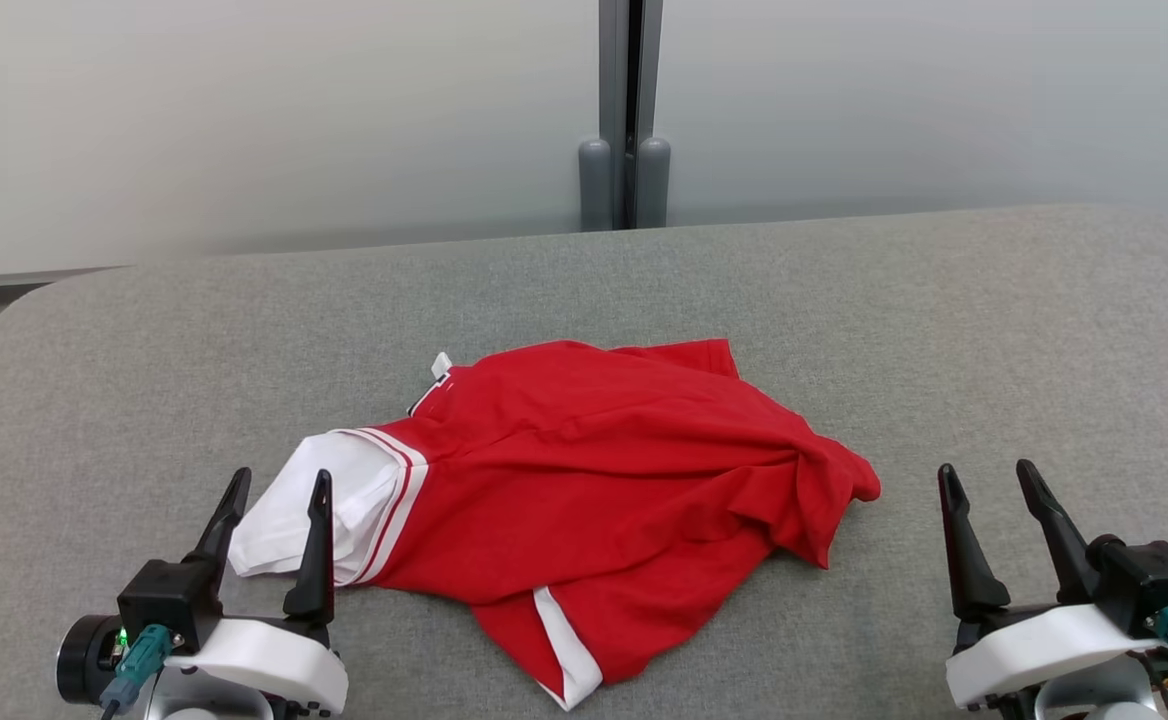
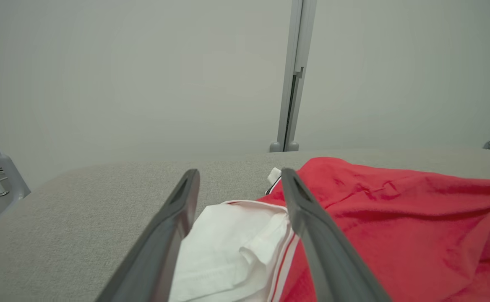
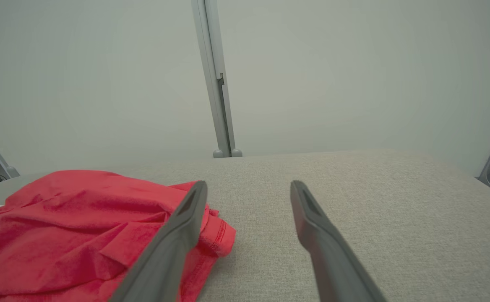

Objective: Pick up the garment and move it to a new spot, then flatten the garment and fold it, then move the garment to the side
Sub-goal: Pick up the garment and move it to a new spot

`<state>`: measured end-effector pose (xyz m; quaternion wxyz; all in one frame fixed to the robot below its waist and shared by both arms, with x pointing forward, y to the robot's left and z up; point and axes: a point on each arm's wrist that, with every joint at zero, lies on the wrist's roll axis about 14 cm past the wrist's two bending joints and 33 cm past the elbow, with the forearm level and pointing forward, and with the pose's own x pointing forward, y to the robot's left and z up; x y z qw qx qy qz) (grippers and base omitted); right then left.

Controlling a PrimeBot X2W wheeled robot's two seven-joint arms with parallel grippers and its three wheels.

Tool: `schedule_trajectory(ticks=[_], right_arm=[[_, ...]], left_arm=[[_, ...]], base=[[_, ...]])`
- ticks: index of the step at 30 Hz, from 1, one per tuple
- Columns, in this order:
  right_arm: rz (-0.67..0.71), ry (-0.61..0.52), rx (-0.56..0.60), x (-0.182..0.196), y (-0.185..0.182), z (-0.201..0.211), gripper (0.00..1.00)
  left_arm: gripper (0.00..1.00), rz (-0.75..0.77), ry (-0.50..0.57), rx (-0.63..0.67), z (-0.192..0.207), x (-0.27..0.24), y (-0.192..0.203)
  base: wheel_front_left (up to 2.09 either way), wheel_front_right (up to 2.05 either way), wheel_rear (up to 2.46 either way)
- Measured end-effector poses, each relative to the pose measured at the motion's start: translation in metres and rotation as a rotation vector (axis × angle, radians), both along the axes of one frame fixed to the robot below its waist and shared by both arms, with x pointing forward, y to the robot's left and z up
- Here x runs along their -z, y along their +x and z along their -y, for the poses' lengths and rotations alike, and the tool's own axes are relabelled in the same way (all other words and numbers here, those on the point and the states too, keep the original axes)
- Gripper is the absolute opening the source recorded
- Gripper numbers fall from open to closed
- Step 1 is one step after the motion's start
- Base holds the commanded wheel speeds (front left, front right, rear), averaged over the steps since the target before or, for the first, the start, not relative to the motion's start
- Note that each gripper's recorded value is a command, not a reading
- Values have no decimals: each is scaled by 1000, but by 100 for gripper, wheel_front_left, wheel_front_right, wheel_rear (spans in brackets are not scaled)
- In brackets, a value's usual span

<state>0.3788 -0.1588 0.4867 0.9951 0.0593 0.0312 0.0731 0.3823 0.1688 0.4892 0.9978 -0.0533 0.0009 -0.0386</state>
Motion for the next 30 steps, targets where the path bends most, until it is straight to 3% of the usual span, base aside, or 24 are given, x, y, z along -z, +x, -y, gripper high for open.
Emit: schedule_trajectory(ticks=[24, 30], right_arm=[[-2, 5, -43, -7, -7, -15, 100], [-12, 13, -44, -3, -3, -16, 100]], left_arm=[[100, -28, 6, -9, -1, 11, -8], [100, -33, 31, 61, 16, 12, 4]], base=[[0, 0, 0], [0, 0, 0]])
